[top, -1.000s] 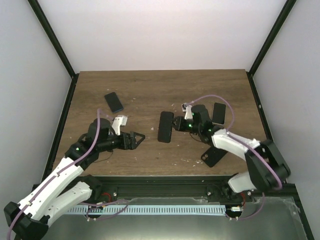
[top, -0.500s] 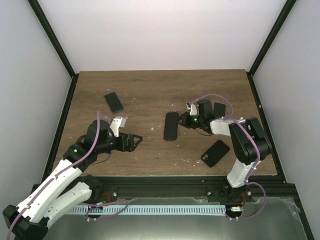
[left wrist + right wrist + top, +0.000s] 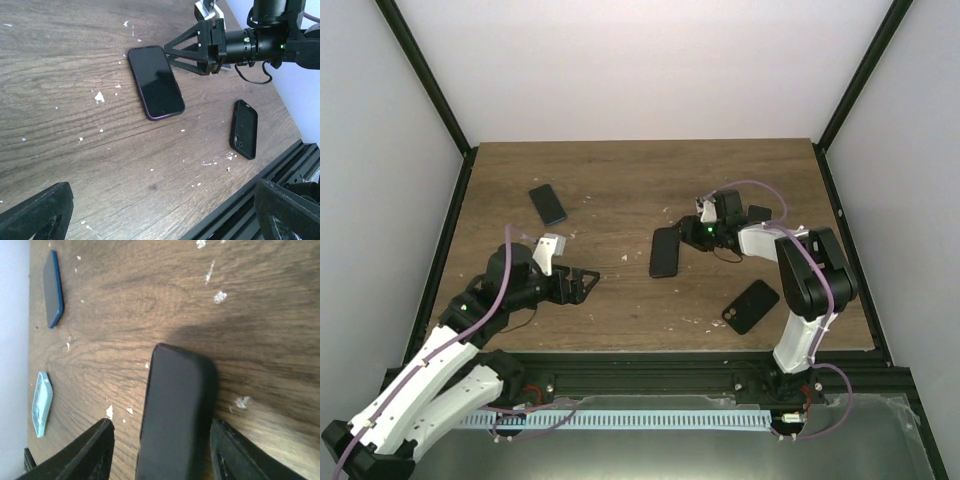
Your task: Put the phone into the phone case
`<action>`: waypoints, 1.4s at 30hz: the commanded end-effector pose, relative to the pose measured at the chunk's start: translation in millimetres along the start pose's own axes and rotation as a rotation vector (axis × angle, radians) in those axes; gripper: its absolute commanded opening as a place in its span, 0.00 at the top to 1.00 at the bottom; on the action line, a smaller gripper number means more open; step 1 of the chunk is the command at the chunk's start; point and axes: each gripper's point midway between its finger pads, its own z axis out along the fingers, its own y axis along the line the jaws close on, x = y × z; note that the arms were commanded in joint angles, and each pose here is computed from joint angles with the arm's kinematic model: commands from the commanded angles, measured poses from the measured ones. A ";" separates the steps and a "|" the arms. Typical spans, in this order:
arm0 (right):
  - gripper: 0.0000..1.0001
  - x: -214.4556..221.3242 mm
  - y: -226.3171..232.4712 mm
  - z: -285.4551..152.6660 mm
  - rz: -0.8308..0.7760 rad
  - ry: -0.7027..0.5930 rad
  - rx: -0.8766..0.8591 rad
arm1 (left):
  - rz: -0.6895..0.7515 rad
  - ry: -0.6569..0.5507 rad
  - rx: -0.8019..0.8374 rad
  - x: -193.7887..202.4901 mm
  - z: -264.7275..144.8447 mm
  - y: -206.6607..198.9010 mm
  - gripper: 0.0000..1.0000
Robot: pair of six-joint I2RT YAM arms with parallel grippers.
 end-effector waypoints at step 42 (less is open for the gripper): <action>0.78 113.6 -116.9 -166.3 0.797 -0.252 0.869 | 0.026 -0.065 -0.015 -11.4 -9.8 0.0 0.00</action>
